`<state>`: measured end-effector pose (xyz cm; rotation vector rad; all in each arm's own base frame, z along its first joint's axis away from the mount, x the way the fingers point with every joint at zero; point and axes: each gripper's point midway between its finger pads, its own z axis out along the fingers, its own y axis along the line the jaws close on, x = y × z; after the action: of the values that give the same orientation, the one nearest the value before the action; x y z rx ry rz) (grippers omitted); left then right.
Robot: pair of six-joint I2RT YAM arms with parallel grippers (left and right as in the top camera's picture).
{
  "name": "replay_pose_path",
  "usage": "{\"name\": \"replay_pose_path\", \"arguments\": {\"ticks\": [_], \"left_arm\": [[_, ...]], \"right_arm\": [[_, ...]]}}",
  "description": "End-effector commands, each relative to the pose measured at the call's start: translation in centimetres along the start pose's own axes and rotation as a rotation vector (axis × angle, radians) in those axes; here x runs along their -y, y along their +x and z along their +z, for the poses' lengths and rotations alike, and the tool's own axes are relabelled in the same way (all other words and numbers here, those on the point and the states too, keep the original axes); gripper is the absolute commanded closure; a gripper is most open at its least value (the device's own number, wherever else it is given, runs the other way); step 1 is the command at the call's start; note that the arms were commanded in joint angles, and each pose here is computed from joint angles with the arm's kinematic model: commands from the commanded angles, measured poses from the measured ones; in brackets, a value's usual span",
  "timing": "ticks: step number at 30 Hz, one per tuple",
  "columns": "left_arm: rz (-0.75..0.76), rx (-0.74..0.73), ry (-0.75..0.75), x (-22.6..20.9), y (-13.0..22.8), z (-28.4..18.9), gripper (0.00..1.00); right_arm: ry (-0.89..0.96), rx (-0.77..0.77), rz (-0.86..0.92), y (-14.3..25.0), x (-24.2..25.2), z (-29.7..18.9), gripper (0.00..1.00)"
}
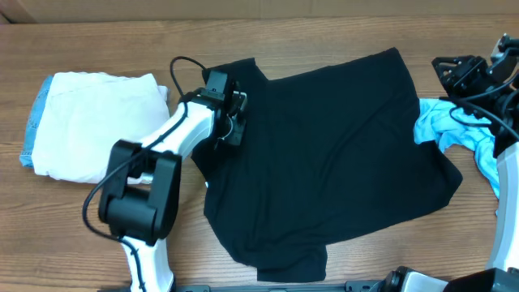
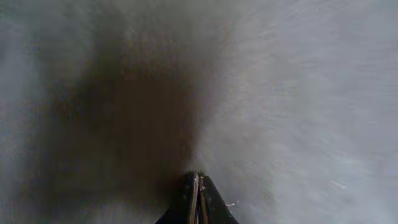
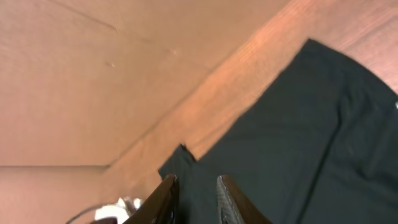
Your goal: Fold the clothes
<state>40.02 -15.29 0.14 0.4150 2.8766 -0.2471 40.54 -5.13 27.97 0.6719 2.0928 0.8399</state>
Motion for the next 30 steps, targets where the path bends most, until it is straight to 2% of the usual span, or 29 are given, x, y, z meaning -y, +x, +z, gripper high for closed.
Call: {"name": "replay_pose_path", "arguments": {"ticks": [1, 3, 7, 11, 12, 15, 18, 21, 23, 25, 27, 28, 30], "left_arm": [[0.062, -0.048, -0.064, -1.3, 0.8, 3.3, 0.96], [0.059, -0.051, -0.094, -2.1, 0.9, 4.6, 0.96], [-0.037, 0.006, -0.222, -5.9, -0.3, 6.5, 0.96], [-0.102, 0.084, -0.295, -10.0, -3.8, 7.7, 0.96], [-0.117, 0.115, -0.297, -11.0, -5.9, 8.1, 0.96], [-0.122, 0.169, -0.293, -11.5, -9.6, 8.1, 0.96], [-0.110, 0.259, -0.301, -11.4, -15.0, 6.1, 0.96], [-0.110, 0.340, -0.331, -11.7, -18.7, 2.7, 0.96], [-0.100, 0.385, -0.342, -11.6, -20.6, 0.0, 0.96], [-0.087, 0.410, -0.345, -11.1, -22.1, -3.4, 0.87], [-0.087, 0.426, -0.341, -10.6, -23.0, -7.0, 0.64], [-0.086, 0.430, -0.342, -10.3, -23.1, -8.8, 0.46], [-0.077, 0.434, -0.340, -9.2, -22.9, -13.1, 0.27]], "right_arm": [[0.008, -0.026, -0.076, 1.2, -0.5, -0.7, 0.76], [0.018, -0.063, -0.088, 2.2, -0.3, -0.6, 0.76], [0.072, -0.121, -0.098, 4.0, 0.3, -0.2, 0.76], [0.116, -0.154, -0.147, 5.4, 0.2, 0.5, 0.77], [0.137, -0.166, -0.166, 6.1, 0.1, 0.8, 0.77], [0.177, -0.182, -0.195, 7.1, 0.0, 1.4, 0.77], [0.225, -0.205, -0.223, 8.3, 0.0, 1.7, 0.77], [0.257, -0.210, -0.222, 8.5, 0.5, 1.6, 0.76], [0.277, -0.212, -0.217, 8.5, 1.0, 1.4, 0.69], [0.306, -0.204, -0.213, 8.3, 1.6, 1.2, 0.61], [0.346, -0.189, -0.216, 8.0, 2.2, 1.0, 0.53], [0.365, -0.181, -0.218, 7.8, 2.5, 0.9, 0.51], [0.394, -0.164, -0.219, 7.4, 3.0, 0.7, 0.47]]}}
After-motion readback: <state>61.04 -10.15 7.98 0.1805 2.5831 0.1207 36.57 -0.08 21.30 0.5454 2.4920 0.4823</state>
